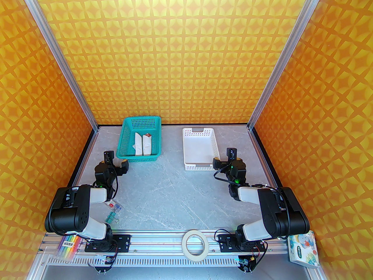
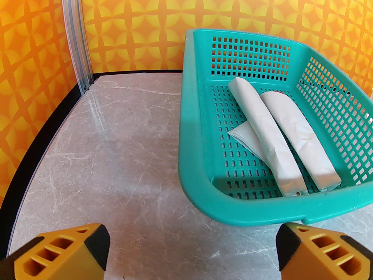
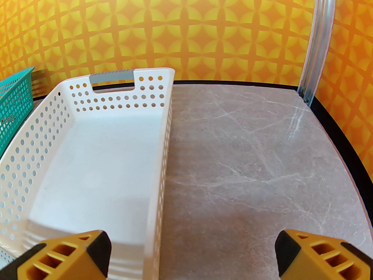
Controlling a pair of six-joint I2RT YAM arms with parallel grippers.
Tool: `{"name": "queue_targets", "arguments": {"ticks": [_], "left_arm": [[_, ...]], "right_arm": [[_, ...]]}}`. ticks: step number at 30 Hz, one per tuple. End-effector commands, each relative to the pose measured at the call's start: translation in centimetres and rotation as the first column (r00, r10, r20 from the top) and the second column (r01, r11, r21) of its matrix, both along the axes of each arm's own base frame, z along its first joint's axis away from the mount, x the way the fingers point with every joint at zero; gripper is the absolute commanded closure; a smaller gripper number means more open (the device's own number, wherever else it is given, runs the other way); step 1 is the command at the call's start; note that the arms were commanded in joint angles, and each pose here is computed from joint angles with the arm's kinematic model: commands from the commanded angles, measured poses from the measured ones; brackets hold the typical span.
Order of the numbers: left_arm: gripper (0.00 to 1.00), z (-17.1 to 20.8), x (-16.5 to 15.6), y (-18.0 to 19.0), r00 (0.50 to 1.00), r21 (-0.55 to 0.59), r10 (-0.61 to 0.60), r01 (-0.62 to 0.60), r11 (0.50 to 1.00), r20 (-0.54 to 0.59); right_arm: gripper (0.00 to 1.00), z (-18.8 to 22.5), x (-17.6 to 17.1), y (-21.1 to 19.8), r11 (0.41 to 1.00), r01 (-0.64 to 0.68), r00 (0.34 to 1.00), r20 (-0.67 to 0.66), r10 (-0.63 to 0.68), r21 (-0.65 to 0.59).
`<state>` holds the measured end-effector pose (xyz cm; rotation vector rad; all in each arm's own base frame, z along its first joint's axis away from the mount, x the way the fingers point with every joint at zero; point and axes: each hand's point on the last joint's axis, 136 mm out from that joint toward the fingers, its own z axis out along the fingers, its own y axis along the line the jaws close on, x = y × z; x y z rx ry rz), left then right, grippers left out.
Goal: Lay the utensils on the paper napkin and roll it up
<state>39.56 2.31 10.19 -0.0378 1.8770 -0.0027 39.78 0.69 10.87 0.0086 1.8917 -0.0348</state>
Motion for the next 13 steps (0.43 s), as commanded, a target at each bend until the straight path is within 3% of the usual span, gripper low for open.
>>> {"name": "queue_targets", "arguments": {"ticks": [1, 13], "left_arm": [[0.01, 0.46, 0.56, -0.34, 1.000, 0.012, -0.019, 0.019, 1.000, 0.005], [0.01, 0.44, 0.55, -0.35, 1.000, 0.011, -0.019, 0.019, 1.000, 0.005]], "right_arm": [[0.01, 0.07, 0.34, 0.44, 1.000, -0.025, 1.000, -0.006, 0.025, -0.011], [0.01, 0.02, 0.36, 0.53, 1.000, -0.021, 1.000, -0.008, 0.021, -0.018]]}}
